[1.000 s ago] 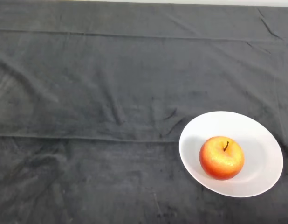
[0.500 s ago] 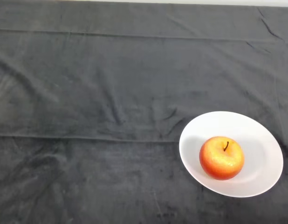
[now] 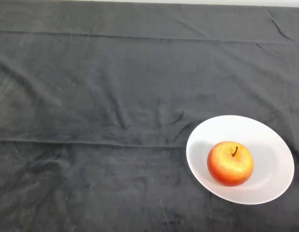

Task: Move the apple to the plate

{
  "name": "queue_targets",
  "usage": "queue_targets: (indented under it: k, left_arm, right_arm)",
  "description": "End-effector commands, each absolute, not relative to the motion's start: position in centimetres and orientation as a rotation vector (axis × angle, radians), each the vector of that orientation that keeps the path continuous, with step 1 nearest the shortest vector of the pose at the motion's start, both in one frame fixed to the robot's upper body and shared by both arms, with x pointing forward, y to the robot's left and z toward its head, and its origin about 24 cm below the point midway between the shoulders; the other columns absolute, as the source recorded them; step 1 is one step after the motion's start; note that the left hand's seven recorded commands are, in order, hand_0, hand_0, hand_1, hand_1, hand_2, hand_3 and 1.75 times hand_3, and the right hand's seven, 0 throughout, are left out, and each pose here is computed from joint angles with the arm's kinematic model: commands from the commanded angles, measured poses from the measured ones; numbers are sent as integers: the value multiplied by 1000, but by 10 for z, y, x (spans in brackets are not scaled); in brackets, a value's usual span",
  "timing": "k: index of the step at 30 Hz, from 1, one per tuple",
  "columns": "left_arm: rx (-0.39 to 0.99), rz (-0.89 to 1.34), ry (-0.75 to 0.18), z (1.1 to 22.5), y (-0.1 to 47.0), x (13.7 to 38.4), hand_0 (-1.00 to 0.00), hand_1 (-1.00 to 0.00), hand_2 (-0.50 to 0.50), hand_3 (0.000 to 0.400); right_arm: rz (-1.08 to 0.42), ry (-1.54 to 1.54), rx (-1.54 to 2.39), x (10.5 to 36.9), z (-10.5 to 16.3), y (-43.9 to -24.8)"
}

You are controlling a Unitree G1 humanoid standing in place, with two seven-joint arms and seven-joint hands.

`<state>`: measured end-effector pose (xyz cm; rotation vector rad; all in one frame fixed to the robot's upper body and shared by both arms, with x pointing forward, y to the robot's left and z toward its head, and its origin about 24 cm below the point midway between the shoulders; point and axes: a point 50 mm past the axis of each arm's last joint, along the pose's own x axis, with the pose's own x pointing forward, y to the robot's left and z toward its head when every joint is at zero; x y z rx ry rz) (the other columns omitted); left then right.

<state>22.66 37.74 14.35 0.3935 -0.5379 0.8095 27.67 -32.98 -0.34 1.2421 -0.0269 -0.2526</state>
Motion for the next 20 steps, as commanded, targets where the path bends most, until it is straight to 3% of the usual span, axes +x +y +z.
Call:
queue_targets:
  k: [1,20]
  left_arm:
    - [378,846,-575,154,381,228,0,0,0,0]
    - [377,841,-575,154,381,228,0,0,0,0]
  right_arm:
    - [-259,-48,1252,276,1,-335]
    - [-259,-48,1251,276,1,-335]
